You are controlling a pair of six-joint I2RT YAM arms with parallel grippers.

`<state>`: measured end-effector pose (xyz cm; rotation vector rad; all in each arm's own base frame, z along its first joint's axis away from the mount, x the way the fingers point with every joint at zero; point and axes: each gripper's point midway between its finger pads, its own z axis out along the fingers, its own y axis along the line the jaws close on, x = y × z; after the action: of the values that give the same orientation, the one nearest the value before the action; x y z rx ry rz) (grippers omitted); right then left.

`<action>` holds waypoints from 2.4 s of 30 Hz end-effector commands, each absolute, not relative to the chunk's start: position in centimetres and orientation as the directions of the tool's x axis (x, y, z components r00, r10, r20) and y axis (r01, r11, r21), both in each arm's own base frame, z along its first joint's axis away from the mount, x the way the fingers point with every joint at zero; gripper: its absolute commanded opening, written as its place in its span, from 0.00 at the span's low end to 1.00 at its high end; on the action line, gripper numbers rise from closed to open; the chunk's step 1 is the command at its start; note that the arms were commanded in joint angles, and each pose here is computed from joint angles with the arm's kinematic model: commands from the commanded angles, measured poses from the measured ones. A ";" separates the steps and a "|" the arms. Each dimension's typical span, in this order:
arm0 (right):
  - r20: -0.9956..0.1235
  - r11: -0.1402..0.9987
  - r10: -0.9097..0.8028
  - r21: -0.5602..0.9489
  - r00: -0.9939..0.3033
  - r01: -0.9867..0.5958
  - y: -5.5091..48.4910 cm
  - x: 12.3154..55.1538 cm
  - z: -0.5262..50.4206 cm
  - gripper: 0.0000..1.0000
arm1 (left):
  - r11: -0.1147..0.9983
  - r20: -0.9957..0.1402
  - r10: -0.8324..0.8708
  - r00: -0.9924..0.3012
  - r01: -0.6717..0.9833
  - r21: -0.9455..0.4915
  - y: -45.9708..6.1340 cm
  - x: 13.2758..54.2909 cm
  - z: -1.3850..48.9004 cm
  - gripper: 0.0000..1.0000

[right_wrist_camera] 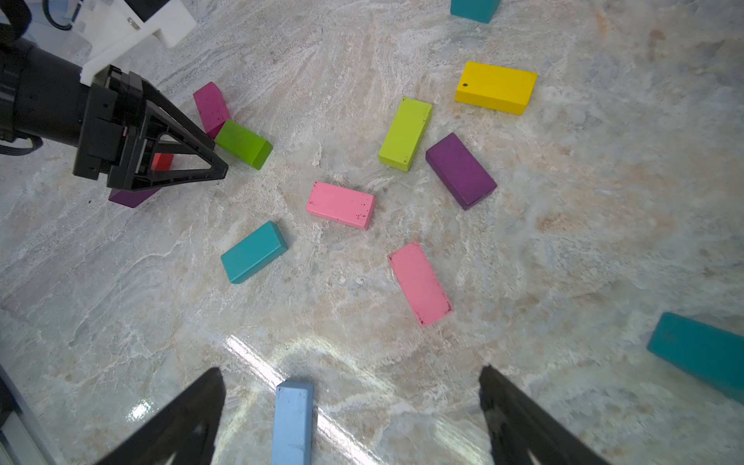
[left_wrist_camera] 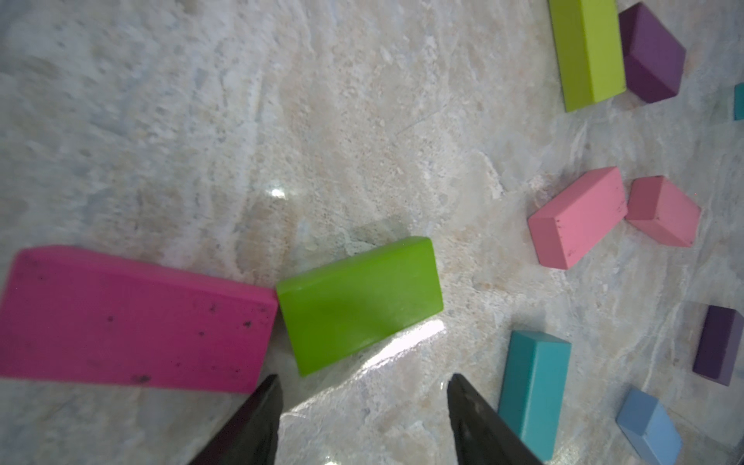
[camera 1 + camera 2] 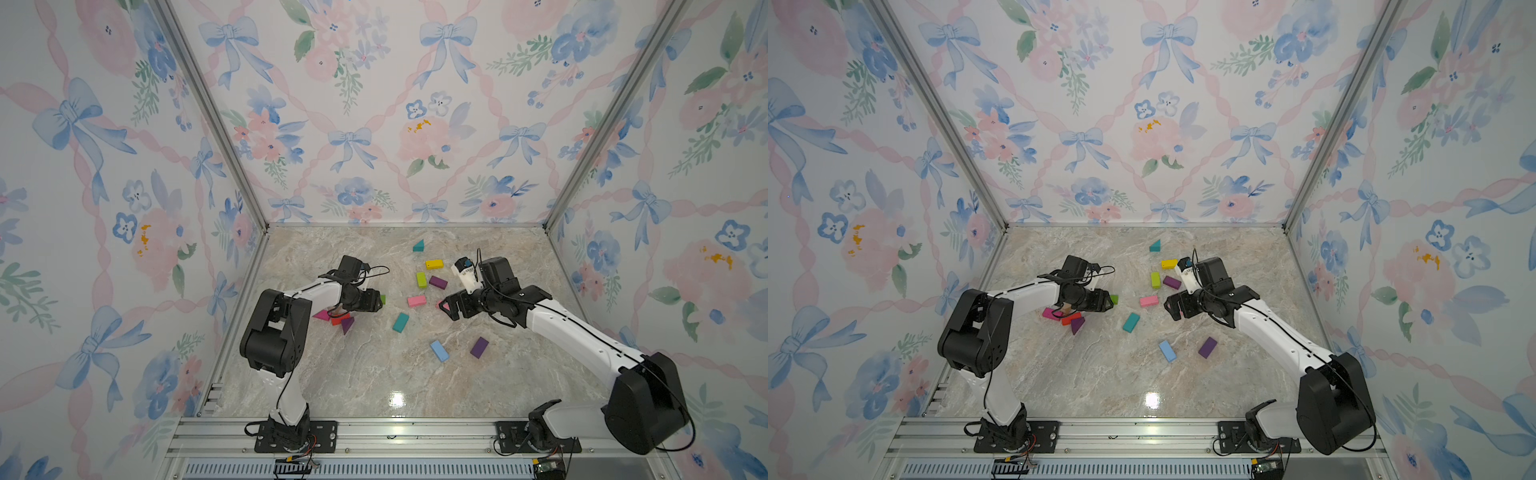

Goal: Assemble a piece of candy with building blocks
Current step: Assemble the building block at the center of the board.

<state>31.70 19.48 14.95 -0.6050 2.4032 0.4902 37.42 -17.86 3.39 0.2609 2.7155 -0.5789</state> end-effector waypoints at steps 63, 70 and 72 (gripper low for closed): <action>-0.633 0.821 -0.332 0.171 -0.700 -0.544 20.0 30.4 16.2 0.99 | 0.982 -0.470 0.120 -0.874 0.173 -0.070 -19.7 39.2 2.9 0.74; -0.633 0.825 -0.329 0.169 -0.701 -0.540 19.6 30.8 16.1 0.99 | 0.987 -0.459 0.127 -0.880 0.160 -0.033 -19.6 39.3 2.3 0.63; -0.632 0.826 -0.325 0.172 -0.703 -0.537 19.4 30.9 16.1 0.99 | 0.987 -0.459 0.129 -0.879 0.159 -0.027 -19.8 39.5 2.1 0.61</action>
<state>30.51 19.75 15.55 -0.6314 2.4104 0.4683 39.63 -19.97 2.92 0.2127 2.6322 -0.1399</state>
